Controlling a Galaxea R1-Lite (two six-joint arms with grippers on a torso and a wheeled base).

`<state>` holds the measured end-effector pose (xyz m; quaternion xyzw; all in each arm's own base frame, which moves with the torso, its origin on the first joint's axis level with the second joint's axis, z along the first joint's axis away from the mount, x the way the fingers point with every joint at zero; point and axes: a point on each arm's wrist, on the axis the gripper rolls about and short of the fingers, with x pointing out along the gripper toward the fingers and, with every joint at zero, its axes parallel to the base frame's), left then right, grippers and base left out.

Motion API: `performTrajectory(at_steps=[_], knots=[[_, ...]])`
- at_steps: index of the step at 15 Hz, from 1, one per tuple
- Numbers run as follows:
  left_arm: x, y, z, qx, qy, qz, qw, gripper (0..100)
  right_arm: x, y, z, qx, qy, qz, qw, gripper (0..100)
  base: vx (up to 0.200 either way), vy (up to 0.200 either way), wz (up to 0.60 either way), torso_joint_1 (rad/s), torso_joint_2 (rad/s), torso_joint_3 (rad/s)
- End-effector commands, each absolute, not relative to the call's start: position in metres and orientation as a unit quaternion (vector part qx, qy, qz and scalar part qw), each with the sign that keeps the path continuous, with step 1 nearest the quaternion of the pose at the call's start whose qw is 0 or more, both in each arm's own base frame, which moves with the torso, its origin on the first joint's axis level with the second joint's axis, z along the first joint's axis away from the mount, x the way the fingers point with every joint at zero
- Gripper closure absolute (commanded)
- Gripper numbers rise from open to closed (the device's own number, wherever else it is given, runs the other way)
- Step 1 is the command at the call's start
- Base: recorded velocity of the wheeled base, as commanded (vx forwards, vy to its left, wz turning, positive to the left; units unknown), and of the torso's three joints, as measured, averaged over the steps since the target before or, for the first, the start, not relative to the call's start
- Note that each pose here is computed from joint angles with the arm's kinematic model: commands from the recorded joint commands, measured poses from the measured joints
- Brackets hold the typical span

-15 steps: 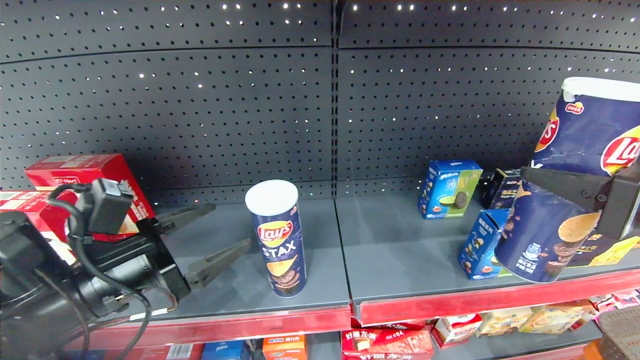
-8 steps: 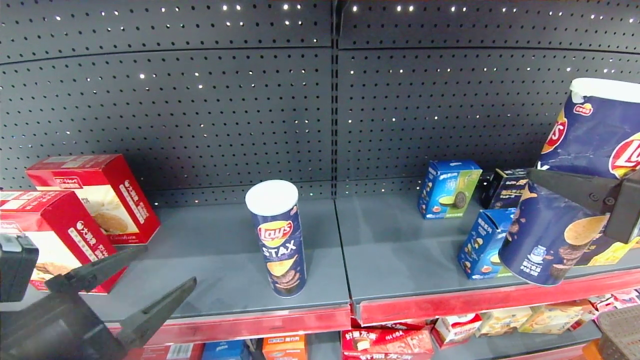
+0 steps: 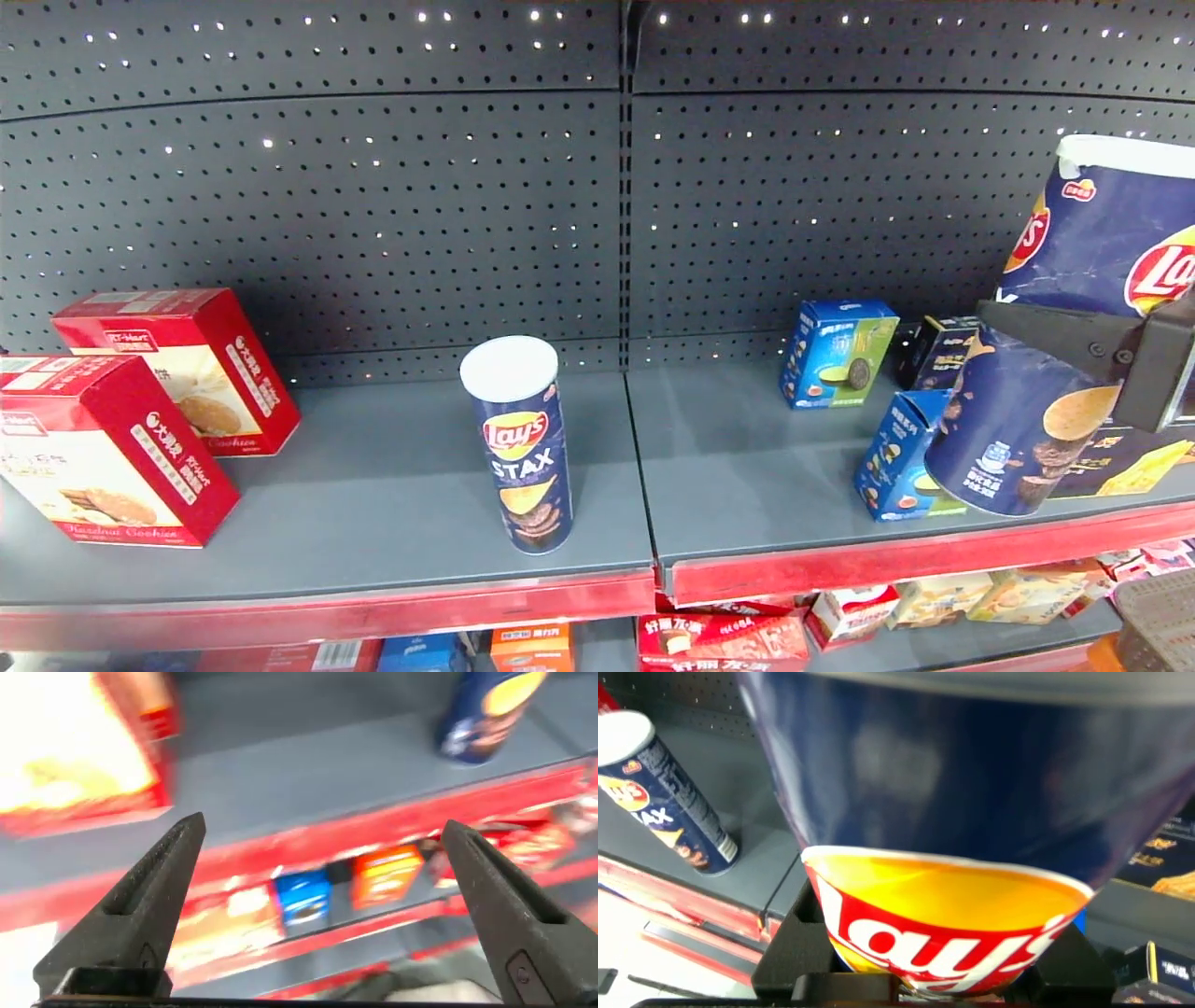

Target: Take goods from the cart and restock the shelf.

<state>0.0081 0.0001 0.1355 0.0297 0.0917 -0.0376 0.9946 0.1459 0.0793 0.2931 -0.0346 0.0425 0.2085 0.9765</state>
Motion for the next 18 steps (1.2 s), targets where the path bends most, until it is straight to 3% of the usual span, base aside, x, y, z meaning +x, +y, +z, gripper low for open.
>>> performTrajectory(at_steps=[1,5,6,11,18], knots=[[-0.030,0.001,0.117,0.025,0.032,0.056,0.998,0,0.152,0.083,0.293,-0.036,0.047,0.209,0.976,100,0.000,0.000,0.00,0.000,0.00,0.000],[-0.022,0.002,0.083,0.029,0.066,0.088,0.994,0,0.153,0.084,0.294,-0.036,0.047,0.211,0.976,100,0.000,0.000,0.00,0.000,0.00,0.000],[-0.020,0.002,0.085,0.031,0.037,0.083,0.995,0,0.156,0.088,0.295,-0.037,0.046,0.218,0.974,100,0.000,0.000,0.00,0.000,0.00,0.000],[-0.018,-0.001,0.076,0.020,0.044,0.012,0.999,0,0.174,0.122,0.298,-0.035,0.030,0.267,0.963,100,0.000,0.000,0.00,0.000,0.00,0.000],[-0.018,-0.001,0.077,0.011,0.036,0.009,0.999,0,0.210,0.184,0.289,-0.037,0.030,0.325,0.944,100,0.000,0.000,0.00,0.000,0.00,0.000]])
